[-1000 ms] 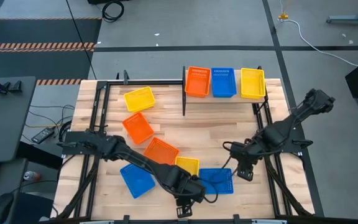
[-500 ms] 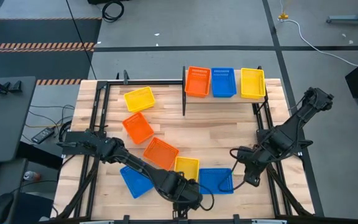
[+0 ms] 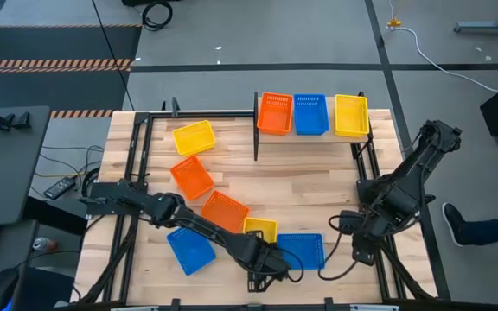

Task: Stack baskets on shelf by color
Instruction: Stack the bottom yellow basket on top of the yellow basket on the shelf

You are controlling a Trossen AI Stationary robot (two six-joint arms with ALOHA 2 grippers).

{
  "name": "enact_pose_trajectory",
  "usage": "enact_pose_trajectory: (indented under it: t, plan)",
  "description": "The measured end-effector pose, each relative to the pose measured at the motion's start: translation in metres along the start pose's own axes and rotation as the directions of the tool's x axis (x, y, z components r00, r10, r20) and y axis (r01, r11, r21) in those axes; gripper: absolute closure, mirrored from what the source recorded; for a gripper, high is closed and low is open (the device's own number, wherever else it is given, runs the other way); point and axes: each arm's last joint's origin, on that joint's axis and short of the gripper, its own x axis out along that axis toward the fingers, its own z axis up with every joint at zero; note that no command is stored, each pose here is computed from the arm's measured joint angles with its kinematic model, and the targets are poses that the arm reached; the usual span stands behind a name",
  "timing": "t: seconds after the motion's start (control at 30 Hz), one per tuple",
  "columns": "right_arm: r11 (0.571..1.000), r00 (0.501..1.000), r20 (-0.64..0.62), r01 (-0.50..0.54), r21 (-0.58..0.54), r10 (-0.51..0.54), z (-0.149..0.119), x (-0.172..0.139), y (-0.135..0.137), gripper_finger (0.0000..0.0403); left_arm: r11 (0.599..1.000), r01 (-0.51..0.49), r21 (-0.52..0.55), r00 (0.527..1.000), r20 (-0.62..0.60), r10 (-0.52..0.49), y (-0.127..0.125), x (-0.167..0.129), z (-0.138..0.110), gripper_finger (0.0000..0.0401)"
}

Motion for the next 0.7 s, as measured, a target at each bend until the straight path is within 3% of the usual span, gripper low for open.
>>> enact_pose_trajectory:
  t: [0.13,0.3,0.53,0.7]
  plan:
    - [0.999,1.000,-0.002,-0.010,-0.039,0.010,-0.008,-0.003,0.000,0.0229,0.999,0.041,-0.001,0.997,-0.068,-0.041,0.006,0.024,0.001,0.0229]
    - [0.996,1.000,0.018,0.026,-0.090,-0.024,-0.015,-0.008,-0.007,0.0229,0.998,0.018,-0.057,0.998,-0.060,-0.021,0.020,0.015,0.007,0.0376]
    - [0.992,0.995,0.086,0.057,-0.112,-0.048,-0.019,-0.021,-0.019,0.0229,0.993,-0.018,-0.119,0.999,0.036,0.023,0.076,-0.048,0.029,0.0396]
    - [0.994,0.988,0.151,0.054,-0.095,-0.039,-0.021,-0.031,-0.029,0.0229,0.994,-0.014,-0.107,0.977,0.209,0.036,0.115,-0.109,0.041,0.0398]
